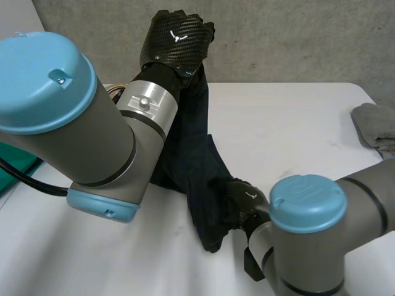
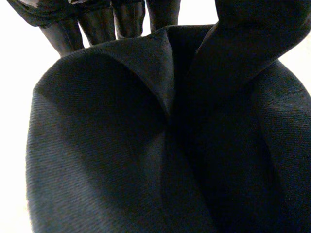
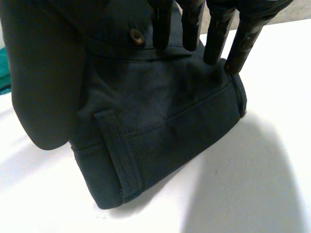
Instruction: Fold the laundry.
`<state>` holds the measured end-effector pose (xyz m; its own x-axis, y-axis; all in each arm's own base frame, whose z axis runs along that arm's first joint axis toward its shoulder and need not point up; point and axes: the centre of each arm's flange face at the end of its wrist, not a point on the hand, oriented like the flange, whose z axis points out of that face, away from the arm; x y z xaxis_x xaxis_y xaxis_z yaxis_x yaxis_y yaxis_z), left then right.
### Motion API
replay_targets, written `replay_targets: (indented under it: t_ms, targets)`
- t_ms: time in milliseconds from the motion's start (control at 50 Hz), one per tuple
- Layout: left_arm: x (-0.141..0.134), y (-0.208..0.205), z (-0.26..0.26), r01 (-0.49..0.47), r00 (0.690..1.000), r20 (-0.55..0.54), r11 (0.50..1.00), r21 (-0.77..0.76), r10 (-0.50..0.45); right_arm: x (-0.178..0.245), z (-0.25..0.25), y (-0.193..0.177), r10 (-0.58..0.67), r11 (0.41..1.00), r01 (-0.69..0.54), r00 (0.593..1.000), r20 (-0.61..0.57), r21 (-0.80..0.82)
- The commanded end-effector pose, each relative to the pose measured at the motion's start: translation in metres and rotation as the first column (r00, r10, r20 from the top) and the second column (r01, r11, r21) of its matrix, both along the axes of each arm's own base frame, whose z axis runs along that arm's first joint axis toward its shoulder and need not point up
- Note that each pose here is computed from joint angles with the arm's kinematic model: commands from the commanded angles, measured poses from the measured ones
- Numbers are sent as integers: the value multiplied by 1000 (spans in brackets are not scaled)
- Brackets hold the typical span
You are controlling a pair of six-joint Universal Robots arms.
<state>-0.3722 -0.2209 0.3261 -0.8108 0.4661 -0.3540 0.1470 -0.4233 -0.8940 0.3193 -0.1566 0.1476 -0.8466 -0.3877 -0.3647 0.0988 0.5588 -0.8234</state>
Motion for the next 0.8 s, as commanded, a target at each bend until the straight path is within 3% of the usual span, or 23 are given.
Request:
replay_targets:
  t_ms: [20,140,320,420,520,640,700,780,800]
  targets:
    - [1,0,0,-3,1000,1,1000,2,3,10,-17,-6,-38,999,38,999,-14,19]
    - [2,1,3,-4,1000,-9,1000,-1,4,24,-38,-6,-32,999,32,999,-22,8]
    - [12,10,10,-10,1000,-13,1000,-2,10,8,-25,-28,-189,978,185,981,-34,-92]
    - [24,18,18,-15,1000,-20,1000,-10,14,-44,37,-91,-285,932,278,958,1,-233]
    - [40,27,37,-32,999,-46,999,-42,30,-73,90,-123,-247,884,202,968,-53,-422]
    - [64,35,72,-76,991,-115,991,-111,63,-92,175,-125,-220,782,79,963,-155,-618]
    - [79,46,98,-97,983,-171,981,-167,68,-92,197,-119,-214,761,54,962,-172,-647]
    - [96,68,129,-109,969,-240,964,-242,50,-93,241,-99,-186,711,-7,963,-197,-703]
    - [104,77,142,-119,962,-268,956,-270,44,-94,261,-85,-178,671,-34,962,-206,-741]
